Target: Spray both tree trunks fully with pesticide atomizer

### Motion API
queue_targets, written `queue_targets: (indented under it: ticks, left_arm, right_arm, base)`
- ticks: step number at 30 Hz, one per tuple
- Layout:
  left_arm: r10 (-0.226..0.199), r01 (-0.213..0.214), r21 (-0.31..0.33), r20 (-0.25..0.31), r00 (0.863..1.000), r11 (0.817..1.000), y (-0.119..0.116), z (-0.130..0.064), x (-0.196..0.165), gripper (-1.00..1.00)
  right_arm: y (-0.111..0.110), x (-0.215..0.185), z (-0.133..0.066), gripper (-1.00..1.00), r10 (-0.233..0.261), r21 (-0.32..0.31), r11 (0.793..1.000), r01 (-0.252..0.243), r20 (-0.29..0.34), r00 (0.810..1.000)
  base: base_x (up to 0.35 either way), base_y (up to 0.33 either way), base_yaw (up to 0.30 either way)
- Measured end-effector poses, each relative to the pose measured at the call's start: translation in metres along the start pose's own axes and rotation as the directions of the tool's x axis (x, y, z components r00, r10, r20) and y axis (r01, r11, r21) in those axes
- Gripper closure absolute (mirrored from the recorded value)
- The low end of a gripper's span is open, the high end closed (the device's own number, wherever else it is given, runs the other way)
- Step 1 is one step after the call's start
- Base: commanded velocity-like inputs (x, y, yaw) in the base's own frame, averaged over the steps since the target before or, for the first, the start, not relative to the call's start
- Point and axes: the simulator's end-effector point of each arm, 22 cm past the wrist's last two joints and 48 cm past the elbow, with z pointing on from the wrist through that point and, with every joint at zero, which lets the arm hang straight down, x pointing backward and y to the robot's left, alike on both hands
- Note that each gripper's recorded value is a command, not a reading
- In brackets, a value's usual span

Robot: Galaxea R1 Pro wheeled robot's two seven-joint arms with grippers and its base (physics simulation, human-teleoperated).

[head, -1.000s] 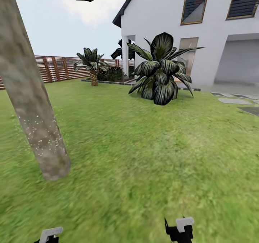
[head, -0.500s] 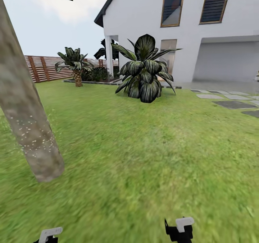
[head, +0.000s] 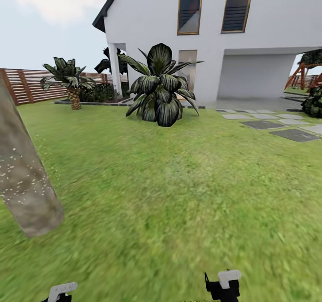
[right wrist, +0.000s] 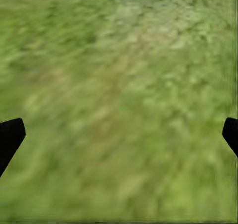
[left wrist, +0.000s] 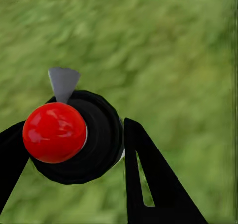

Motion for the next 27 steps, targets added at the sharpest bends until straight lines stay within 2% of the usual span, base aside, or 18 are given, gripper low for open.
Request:
queue_targets:
  ticks: [27]
  left_arm:
    - [0.000, 0.000, 0.003, -0.002, 1.000, 1.000, -0.0022, 0.0000, 0.0007, 1.00]
  right_arm:
    - [-0.0001, 0.0002, -0.0001, -1.00, 0.000, 0.000, 1.000, 0.000, 0.000, 1.000]
  base:
    - [0.000, 0.000, -0.272]
